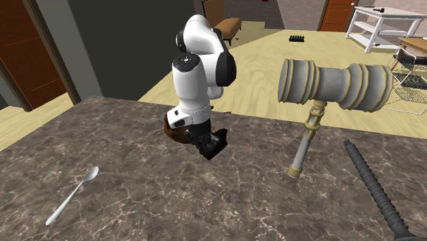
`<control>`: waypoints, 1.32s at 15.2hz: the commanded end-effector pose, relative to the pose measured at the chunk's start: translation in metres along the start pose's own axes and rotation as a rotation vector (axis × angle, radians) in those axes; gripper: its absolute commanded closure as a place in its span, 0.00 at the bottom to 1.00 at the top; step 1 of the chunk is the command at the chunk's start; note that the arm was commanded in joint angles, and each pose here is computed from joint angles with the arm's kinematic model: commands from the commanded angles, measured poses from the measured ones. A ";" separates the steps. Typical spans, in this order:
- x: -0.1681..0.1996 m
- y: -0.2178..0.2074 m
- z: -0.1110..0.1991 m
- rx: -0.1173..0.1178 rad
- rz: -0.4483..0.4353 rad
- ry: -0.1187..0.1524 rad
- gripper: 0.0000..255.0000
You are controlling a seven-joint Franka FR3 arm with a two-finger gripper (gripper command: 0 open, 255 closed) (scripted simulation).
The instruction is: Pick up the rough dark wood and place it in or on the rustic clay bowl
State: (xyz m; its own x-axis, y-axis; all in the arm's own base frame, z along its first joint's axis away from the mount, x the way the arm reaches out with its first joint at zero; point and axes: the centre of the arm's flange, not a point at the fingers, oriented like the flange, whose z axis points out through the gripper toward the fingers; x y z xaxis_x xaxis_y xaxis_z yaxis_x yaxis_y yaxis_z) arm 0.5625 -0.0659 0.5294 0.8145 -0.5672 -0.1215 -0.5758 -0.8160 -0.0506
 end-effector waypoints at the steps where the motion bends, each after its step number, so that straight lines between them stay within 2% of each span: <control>1: 0.000 0.000 0.000 0.000 0.000 0.000 1.00; 7: 0.000 0.000 0.000 0.000 0.000 0.000 1.00; 8: 0.000 0.000 0.000 0.000 0.000 0.000 0.00; 12: -0.040 0.021 -0.043 0.047 -0.179 0.105 0.00; 20: -0.036 0.018 -0.004 0.047 -0.179 0.105 0.00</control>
State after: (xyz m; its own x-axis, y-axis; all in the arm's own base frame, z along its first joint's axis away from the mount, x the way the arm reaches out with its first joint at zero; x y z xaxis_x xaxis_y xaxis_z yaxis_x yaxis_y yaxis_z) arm 0.5232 -0.0595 0.5438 0.9060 -0.4231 0.0056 -0.4199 -0.9007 -0.1114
